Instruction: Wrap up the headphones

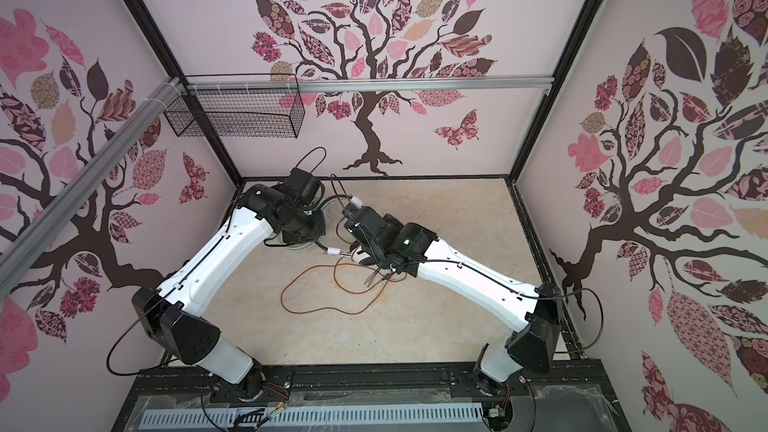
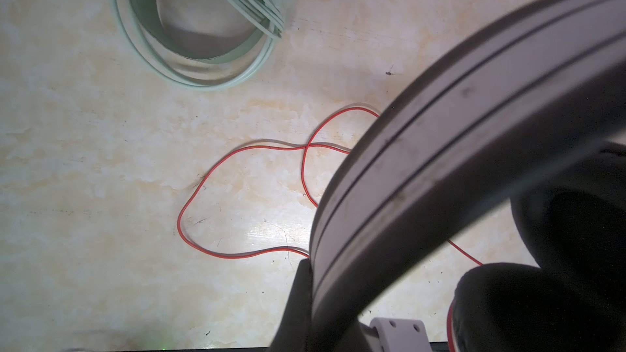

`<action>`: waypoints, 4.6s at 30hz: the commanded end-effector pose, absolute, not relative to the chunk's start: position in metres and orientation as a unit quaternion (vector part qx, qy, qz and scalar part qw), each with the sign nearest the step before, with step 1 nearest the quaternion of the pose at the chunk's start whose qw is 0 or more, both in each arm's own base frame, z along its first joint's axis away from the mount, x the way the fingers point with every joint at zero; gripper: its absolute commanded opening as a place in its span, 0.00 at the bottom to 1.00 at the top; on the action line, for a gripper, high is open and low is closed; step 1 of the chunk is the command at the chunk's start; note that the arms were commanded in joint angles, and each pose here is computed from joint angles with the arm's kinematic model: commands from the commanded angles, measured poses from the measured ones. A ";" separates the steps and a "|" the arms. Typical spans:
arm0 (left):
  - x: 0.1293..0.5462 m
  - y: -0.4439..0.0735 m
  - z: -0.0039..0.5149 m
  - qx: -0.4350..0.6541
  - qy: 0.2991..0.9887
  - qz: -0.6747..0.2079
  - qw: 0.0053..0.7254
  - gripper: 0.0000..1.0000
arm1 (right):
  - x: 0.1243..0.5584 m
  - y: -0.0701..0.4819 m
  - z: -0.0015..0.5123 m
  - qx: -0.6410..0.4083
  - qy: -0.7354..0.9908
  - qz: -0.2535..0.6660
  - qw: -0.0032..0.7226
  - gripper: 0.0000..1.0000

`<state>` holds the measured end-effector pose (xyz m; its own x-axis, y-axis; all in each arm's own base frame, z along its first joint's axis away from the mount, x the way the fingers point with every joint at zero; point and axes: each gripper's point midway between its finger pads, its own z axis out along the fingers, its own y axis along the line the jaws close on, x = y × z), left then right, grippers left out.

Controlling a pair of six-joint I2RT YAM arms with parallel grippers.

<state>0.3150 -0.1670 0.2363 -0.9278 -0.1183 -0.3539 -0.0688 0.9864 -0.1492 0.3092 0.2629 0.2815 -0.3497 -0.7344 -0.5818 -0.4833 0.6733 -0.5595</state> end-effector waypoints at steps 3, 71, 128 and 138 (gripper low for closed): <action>0.268 -0.184 0.220 0.066 0.988 -0.060 0.125 0.00 | 0.325 0.240 0.338 -0.295 0.779 -0.160 0.530 0.22; 0.236 -0.208 0.284 0.080 0.961 -0.228 0.133 0.00 | 0.340 0.212 0.234 -0.169 0.732 0.365 0.550 0.69; 0.236 -0.215 0.268 0.080 0.960 -0.243 0.109 0.00 | 0.329 0.199 0.361 -0.169 0.631 0.300 0.695 0.00; 0.238 -0.216 0.272 0.081 0.960 -0.244 0.112 0.00 | 0.345 0.186 0.347 -0.125 0.677 0.260 0.677 0.00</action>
<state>0.2371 -0.2081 0.2600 -0.9681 0.1051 -0.2274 0.1902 0.8991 -0.3943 0.3361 0.1961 0.3437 -0.0363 0.1851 -0.9820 -0.5898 0.7893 0.1706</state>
